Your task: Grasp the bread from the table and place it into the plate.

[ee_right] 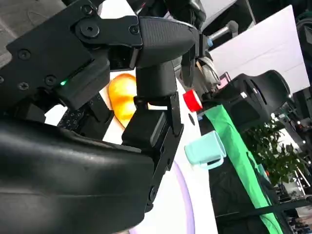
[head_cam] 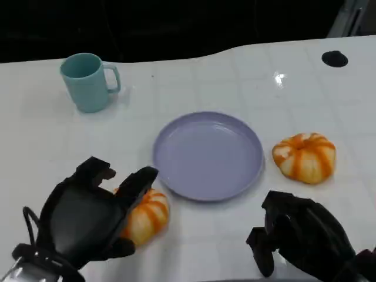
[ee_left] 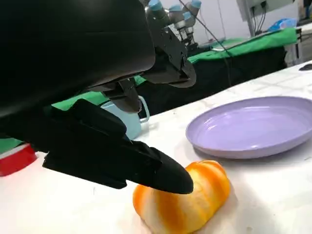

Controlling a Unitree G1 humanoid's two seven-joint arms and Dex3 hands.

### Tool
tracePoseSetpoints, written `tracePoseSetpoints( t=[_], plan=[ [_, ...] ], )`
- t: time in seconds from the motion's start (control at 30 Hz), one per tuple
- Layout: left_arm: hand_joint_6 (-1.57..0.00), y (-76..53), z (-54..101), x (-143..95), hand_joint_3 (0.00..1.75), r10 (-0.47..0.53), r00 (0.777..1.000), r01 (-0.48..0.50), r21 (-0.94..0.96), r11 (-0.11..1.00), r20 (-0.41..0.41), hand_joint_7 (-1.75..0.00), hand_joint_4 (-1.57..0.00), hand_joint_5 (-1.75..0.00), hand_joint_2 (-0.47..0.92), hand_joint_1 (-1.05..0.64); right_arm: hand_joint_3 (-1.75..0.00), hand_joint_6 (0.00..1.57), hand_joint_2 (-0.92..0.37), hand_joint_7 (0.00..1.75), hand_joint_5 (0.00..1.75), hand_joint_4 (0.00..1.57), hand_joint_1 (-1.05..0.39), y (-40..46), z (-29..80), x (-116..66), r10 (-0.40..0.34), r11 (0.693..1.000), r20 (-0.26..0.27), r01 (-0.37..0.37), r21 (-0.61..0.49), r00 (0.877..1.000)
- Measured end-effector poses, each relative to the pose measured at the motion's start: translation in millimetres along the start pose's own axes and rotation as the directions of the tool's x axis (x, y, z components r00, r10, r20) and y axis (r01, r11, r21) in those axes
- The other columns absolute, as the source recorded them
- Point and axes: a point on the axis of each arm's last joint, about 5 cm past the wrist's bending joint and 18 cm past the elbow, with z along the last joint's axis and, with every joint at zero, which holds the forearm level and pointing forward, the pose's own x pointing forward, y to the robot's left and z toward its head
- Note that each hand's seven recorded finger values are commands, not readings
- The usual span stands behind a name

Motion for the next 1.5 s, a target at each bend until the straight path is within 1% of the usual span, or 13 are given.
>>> tracePoseSetpoints(
  t=[0.17,0.33,0.47,0.7,1.03,1.1,1.2,1.27,1.3,1.37,1.47,1.5],
  plan=[
    [-0.28,-1.0,4.0,7.5,0.03,-0.049,0.998,0.050,0.020,0.999,-0.029,0.00,-0.22,-0.63,0.92,-0.85,-0.73,1.08,-0.53,1.33,1.51,1.23,-0.95,-0.5,0.2,-0.5,-0.001,1.000,-0.006,0.001,0.002,1.000],
    [-0.27,-3.8,6.8,13.3,0.05,-0.103,0.992,0.104,0.012,0.994,-0.066,0.00,-0.22,-0.64,0.92,-0.85,-0.72,1.09,-0.52,1.33,1.51,1.24,-0.95,-1.0,0.6,-0.8,-0.002,1.000,-0.006,0.002,0.001,1.000],
    [-0.27,-4.4,9.4,17.4,0.03,-0.124,0.990,0.126,0.014,0.992,-0.074,0.00,-0.22,-0.63,0.92,-0.84,-0.72,1.10,-0.53,1.33,1.51,1.24,-0.96,-1.0,0.6,-0.9,-0.002,1.000,-0.007,0.002,0.001,1.000],
    [-0.27,-16.7,9.4,27.3,0.01,-0.238,0.967,0.237,-0.022,0.971,-0.088,-0.01,-0.22,-0.61,0.90,-0.82,-0.74,1.09,-0.52,1.33,1.52,1.24,-0.95,-1.1,0.7,-0.9,-0.003,1.000,-0.010,0.003,0.002,1.000],
    [-0.24,-34.3,6.1,36.6,0.01,-0.313,0.947,0.309,-0.051,0.950,-0.079,0.00,-0.18,-0.66,0.92,-0.81,-0.75,1.08,-0.52,1.33,1.51,1.24,-0.96,-1.0,0.6,-0.9,-0.003,1.000,-0.014,0.003,0.002,1.000],
    [-0.23,-36.7,5.2,38.3,0.00,-0.314,0.946,0.310,-0.051,0.949,-0.079,0.00,-0.18,-0.67,0.92,-0.77,-0.75,1.08,-0.52,1.33,1.52,1.23,-0.95,-1.0,0.6,-0.9,-0.003,1.000,-0.014,0.003,0.002,1.000],
    [-0.23,-41.3,3.3,41.5,0.00,-0.298,0.952,0.294,-0.063,0.954,-0.075,0.00,-0.18,-0.68,0.90,-0.69,-0.75,1.09,-0.53,1.33,1.52,1.24,-0.96,-1.0,0.6,-0.8,-0.003,1.000,-0.015,0.003,0.001,1.000],
    [-0.23,-45.7,1.8,42.7,0.00,-0.292,0.954,0.287,-0.074,0.955,-0.072,0.00,-0.17,-0.68,0.89,-0.67,-0.75,1.10,-0.53,1.33,1.52,1.24,-0.96,-1.0,0.8,-0.8,-0.006,1.000,-0.017,0.006,-0.002,1.000],
    [-0.25,-47.4,1.1,43.2,0.00,-0.291,0.954,0.286,-0.080,0.955,-0.072,-0.01,-0.19,-0.68,0.87,-0.61,-0.75,1.09,-0.52,1.33,1.52,1.24,-0.95,-1.1,0.8,-0.7,-0.008,1.000,-0.017,0.008,-0.003,1.000],
    [-0.27,-51.8,-0.3,44.1,0.00,-0.273,0.960,0.267,-0.083,0.960,-0.065,-0.02,-0.21,-0.68,0.86,-0.56,-0.75,1.09,-0.52,1.33,1.52,1.24,-0.94,-1.2,1.0,-0.5,-0.008,1.000,-0.016,0.008,-0.003,1.000],
    [-0.35,-59.7,-4.1,45.3,0.00,-0.242,0.968,0.237,-0.086,0.968,-0.060,-0.05,-0.30,-0.73,0.86,-0.45,-0.74,1.10,-0.52,1.32,1.52,1.24,-0.96,-1.4,1.6,0.3,-0.004,1.000,-0.014,0.004,-0.003,1.000],
    [-0.47,-61.5,-5.4,46.0,0.01,-0.233,0.971,0.227,-0.090,0.970,-0.058,-0.08,-0.40,-0.84,0.87,-0.38,-0.74,1.10,-0.52,1.32,1.51,1.24,-0.95,-1.4,1.7,0.3,-0.005,1.000,-0.013,0.005,-0.003,1.000]
  ],
)
